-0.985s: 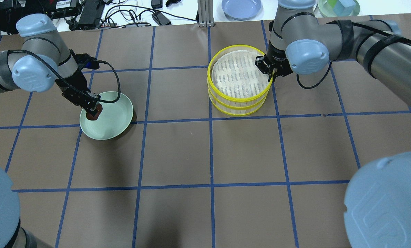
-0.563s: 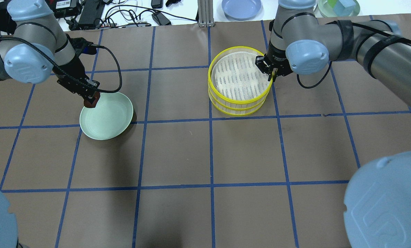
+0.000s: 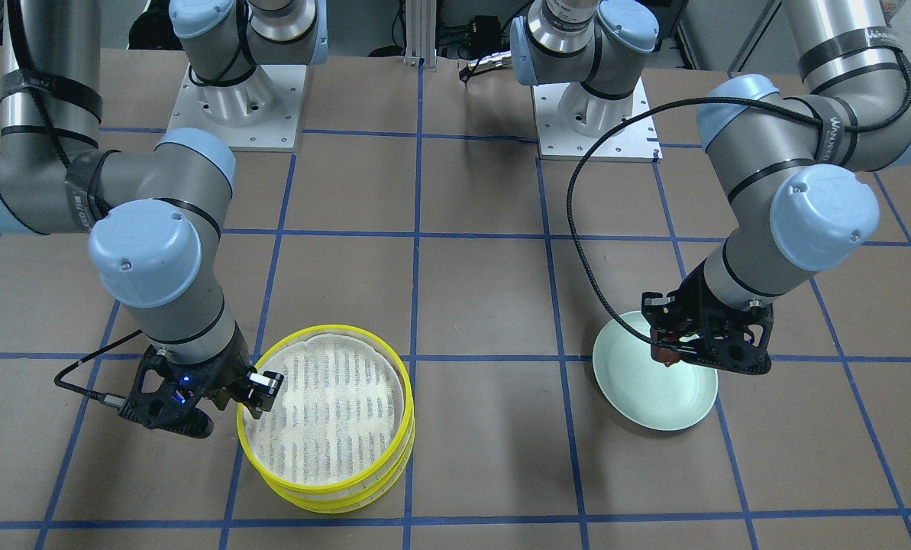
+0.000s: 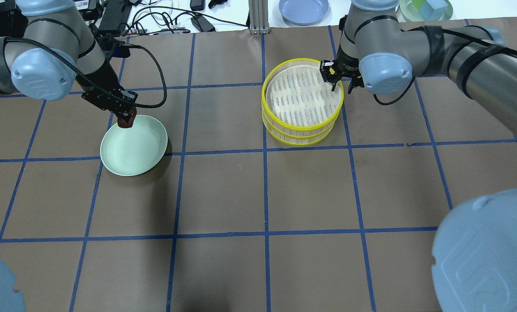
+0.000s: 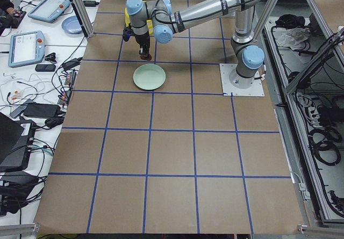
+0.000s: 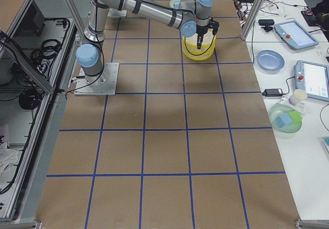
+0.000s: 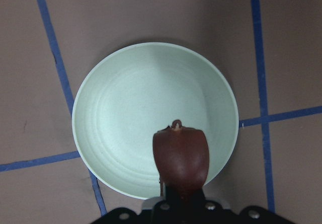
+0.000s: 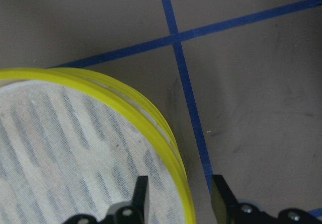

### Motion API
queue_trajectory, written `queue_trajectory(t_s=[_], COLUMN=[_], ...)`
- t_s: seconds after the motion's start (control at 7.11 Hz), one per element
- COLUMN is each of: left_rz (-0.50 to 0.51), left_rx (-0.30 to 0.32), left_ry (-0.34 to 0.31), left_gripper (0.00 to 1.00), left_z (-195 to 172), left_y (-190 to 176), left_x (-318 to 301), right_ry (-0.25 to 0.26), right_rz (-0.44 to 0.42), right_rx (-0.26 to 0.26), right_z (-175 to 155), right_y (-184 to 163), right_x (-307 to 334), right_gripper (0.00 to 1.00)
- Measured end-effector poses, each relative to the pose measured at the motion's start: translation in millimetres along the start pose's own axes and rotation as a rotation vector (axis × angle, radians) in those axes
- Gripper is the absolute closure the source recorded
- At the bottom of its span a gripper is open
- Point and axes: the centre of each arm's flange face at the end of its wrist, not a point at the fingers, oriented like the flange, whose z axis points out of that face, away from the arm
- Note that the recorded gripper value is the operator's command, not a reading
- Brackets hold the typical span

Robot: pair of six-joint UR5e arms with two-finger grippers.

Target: Stack buns with steamer

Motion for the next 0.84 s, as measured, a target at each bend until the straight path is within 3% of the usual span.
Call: queue_trajectory(t_s=[0.28, 0.56, 0.84], left_rz=[-0.013, -0.051, -0.079], left_rx=[0.03, 0.069, 0.095], left_ry=[0.02, 0.045, 0.074], left_gripper=[1.0, 1.0, 1.0], left_z=[-12, -30, -41], left_y=[0, -3, -6], left_x=[23, 63, 92], right_ry=[-0.015, -0.021, -0.032], right_rz=[-0.015, -0.021, -0.018], right_rx=[0.059, 0.093, 0.142], right_z=[17, 20, 15], right_y=[-10, -16, -22], right_x=[-3, -4, -5], right_gripper=[0.18, 0.01, 0.0])
